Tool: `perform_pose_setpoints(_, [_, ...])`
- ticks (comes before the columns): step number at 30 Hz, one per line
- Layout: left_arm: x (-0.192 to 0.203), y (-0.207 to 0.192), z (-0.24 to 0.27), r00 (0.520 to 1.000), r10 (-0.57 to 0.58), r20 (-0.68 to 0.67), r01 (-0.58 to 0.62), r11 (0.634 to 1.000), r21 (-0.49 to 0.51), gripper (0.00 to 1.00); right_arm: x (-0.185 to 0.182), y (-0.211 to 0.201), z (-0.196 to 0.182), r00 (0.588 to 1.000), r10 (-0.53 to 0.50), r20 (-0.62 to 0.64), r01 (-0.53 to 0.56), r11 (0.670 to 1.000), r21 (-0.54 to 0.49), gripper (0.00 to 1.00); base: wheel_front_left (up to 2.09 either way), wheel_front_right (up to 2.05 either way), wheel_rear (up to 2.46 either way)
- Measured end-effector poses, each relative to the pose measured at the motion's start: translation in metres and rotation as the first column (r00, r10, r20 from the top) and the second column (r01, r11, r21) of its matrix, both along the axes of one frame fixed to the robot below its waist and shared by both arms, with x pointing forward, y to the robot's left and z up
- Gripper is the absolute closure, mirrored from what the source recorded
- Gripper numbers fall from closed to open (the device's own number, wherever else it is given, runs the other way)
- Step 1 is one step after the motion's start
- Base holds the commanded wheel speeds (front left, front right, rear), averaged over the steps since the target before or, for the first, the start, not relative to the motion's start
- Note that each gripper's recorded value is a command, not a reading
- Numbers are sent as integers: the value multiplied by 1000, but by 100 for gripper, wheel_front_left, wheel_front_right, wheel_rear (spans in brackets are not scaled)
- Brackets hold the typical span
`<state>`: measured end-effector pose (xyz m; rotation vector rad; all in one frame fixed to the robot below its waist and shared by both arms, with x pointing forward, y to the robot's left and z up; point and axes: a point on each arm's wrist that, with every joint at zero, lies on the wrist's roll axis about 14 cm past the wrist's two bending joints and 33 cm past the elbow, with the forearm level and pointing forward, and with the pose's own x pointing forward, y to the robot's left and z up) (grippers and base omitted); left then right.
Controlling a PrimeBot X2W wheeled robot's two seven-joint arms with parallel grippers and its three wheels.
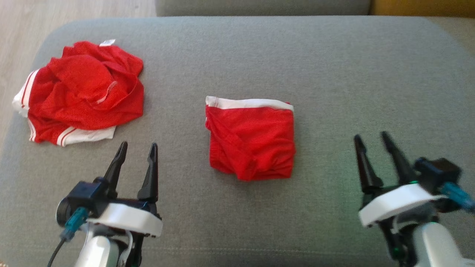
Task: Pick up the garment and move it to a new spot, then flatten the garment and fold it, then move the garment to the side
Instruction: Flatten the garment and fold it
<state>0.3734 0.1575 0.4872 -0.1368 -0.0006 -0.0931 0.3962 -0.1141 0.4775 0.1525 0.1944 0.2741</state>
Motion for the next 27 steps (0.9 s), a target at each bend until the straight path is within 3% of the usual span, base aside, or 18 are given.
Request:
perform_pose_setpoints(1, [2,0,0,1000,-1,1,1,1000,1,0,1,8,-6,1000,24,-18,-24,1000,5,100,0,0,0])
perform_pose_setpoints(9, [9,11,2,1000,26,7,-26,1000,9,0,3,102,-30,952,291,-93,-284,955,82,100,0,0,0])
perform_pose_setpoints(19, [6,23,-7,998,59,-20,-59,998,14,0,-13,152,-80,872,434,-228,-411,901,141,100,0,0,0])
perform_pose_setpoints(27, [7,24,-7,997,72,-19,-72,997,6,0,-31,189,-83,805,542,-242,-496,838,226,100,0,0,0])
